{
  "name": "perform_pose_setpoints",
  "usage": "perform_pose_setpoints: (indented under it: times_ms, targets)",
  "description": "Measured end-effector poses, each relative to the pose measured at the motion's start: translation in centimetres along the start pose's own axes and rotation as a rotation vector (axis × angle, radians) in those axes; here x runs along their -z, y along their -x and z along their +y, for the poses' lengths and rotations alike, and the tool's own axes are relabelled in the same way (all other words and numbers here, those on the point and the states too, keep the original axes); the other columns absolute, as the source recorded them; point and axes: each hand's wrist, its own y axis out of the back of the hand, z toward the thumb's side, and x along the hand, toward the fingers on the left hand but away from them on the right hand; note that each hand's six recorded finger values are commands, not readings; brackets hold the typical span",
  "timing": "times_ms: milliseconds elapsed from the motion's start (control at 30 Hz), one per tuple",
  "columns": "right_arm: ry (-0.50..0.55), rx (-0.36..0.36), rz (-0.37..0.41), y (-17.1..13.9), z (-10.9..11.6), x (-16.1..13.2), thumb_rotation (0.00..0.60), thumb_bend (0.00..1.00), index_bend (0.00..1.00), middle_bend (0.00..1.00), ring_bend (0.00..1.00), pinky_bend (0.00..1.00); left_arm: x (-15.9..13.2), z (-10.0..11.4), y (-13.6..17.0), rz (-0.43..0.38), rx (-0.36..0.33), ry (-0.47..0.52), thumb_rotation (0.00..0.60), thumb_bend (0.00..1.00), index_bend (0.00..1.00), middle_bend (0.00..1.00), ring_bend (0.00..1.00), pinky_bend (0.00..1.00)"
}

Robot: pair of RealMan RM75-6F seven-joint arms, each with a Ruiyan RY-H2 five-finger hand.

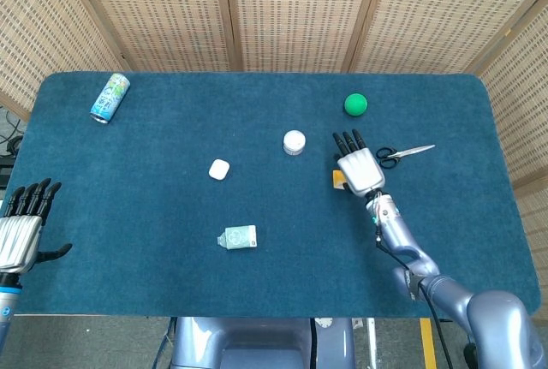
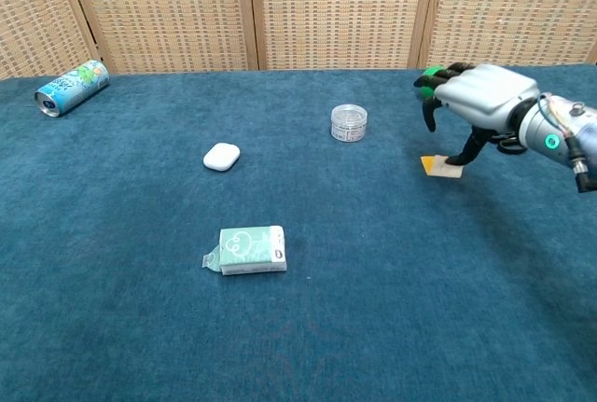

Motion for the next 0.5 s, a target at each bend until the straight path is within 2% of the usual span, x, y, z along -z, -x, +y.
perform_pose_setpoints:
  times_ms: [200, 500]
  targets:
    - [0.03, 0.004, 0.005, -0.5, 0.6, 0.5, 0.6, 0.31, 0.4, 0.03, 0.0, 0.0, 0.0, 0.1, 0.1, 0.0, -0.004, 0.004, 0.6, 0.0, 0.0, 0.0, 0.0, 0.0]
    - [0.022, -0.086, 0.04, -1.8, -0.5, -0.1, 0.6, 0.31, 0.4, 0.03, 0.0, 0.0, 0.0, 0.2, 0.1, -0.002, -0.005, 0.003, 0.6, 0.0, 0.0, 0.0, 0.0, 0.0]
